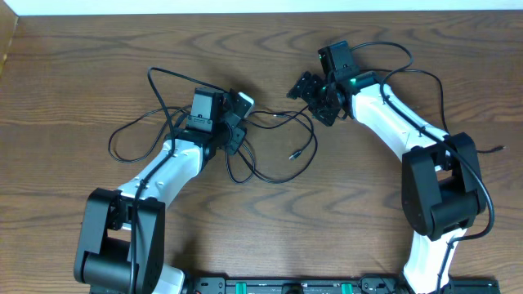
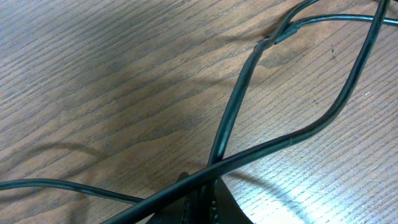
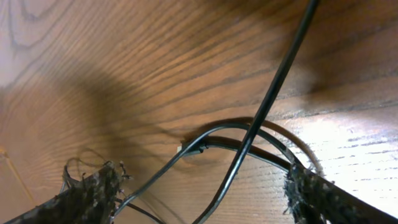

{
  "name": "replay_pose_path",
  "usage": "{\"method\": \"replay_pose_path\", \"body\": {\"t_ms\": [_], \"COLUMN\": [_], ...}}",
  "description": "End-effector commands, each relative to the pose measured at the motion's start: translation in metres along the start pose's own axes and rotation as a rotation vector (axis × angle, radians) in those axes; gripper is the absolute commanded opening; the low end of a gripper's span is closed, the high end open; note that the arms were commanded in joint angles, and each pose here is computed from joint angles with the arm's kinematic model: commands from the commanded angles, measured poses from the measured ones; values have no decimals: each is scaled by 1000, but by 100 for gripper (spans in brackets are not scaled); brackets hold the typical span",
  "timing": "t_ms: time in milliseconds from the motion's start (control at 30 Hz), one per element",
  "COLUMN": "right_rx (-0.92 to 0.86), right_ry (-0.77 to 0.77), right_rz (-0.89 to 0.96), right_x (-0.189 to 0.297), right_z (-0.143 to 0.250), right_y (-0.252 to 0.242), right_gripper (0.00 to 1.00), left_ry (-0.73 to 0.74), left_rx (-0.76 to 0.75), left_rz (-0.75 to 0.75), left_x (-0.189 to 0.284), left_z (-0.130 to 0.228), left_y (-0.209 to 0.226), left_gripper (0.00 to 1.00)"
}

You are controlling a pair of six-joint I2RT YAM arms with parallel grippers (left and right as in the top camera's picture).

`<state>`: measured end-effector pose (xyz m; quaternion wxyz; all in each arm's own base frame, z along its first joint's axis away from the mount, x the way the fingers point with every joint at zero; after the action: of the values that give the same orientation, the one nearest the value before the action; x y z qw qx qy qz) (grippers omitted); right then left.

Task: Untangle cables

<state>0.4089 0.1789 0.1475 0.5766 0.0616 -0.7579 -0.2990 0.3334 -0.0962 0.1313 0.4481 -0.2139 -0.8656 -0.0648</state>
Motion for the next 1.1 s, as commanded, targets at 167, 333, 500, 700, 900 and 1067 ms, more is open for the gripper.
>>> {"method": "replay_pose_path", "body": {"t_ms": [167,333,500,700,900,1067], "right_rx": [-25,9,6,20,17,10], "right_ry": [47,16,-37,-98,-129,-169], "right_rz": [60,82,15,44,65,46], "right_x": [-10,-18,-29,-35,-36,-34], "right_z": [11,21,30,43,43,34], "right_y": [-9,-5,10,22,22,23], "right_gripper": [72,68,38,24,1,1], "left_ry": [0,-11,-27,-35,-35,-35], "left_rx": [18,20,57,57,56,55], "left_rz": [-4,14,33,101,110,118], "left_x": [0,0,0,1,1,1], "left_z": [1,-1,-3,-4,-4,-4], "left_y": [2,1,-1,-5,-6,-7], "left_gripper": [8,8,8,8,8,8]}}
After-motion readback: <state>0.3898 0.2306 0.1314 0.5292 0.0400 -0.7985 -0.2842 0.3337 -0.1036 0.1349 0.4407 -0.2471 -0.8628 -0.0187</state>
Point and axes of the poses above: each gripper's point midway between its finger pads, its own x axis back along the fingers, its own y axis along the line the jaws close on, z = x × y, the point moved 10 cm from there along x, back along the fingers, and after that the axes turned 12 degrees about x, right-handed, at the moved point
